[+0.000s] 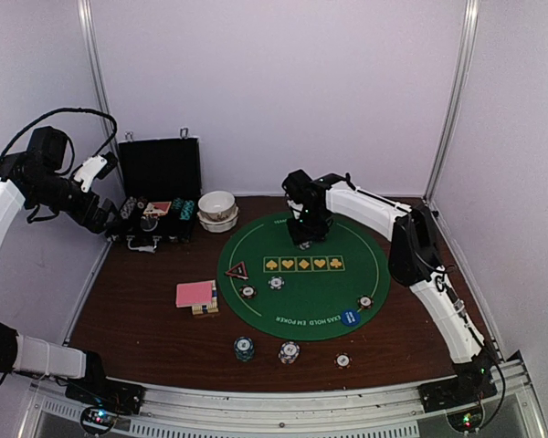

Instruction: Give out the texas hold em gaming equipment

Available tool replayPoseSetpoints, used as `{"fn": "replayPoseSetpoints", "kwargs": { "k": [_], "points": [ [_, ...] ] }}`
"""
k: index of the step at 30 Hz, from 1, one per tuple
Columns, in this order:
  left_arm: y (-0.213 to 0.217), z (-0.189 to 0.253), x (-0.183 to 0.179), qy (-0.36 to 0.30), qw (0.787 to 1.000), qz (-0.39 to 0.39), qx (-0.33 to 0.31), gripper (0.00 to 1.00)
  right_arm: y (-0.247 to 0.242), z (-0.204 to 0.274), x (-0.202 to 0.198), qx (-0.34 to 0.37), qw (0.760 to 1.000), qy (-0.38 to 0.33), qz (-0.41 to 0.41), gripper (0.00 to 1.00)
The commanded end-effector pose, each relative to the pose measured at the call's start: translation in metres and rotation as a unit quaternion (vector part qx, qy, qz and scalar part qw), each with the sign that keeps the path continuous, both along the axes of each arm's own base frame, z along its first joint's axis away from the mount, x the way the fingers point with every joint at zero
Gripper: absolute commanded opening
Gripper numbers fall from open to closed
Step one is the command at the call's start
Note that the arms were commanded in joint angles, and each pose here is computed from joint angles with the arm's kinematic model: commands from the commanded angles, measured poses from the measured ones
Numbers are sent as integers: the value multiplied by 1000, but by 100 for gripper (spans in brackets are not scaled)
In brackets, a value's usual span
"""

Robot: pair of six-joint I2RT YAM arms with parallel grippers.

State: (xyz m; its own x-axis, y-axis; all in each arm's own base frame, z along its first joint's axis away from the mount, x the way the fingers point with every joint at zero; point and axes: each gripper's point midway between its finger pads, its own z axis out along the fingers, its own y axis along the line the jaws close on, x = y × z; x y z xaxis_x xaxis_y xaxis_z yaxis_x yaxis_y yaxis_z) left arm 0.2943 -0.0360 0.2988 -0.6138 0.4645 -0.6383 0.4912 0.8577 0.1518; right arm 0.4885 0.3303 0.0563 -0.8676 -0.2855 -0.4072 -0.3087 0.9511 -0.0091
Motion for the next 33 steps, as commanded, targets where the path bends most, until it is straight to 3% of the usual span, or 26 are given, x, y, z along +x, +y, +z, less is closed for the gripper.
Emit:
{"fn": "replayPoseSetpoints", "kwargs": {
  "k": [1, 7, 15, 26, 33],
  "points": [
    [-1, 9, 6, -18, 1000, -5, -6, 98, 4, 10, 23, 28, 999, -34, -8, 27],
    [-2, 7, 9, -15, 1000, -6, -7, 98, 9, -3, 33, 32, 998, -46, -7, 32],
    [0, 7, 9, -15, 1000, -6, -3, 97, 8, -6, 39, 29, 998, -56, -13, 70],
    [1, 8, 5, -20, 1000, -2, 2, 98, 24, 80, 25, 46, 991, -123, 14, 67],
    [2, 9, 1, -17, 1000, 0, 2, 98, 56, 100, -54, 38, 990, -110, 84, 71]
  ]
}}
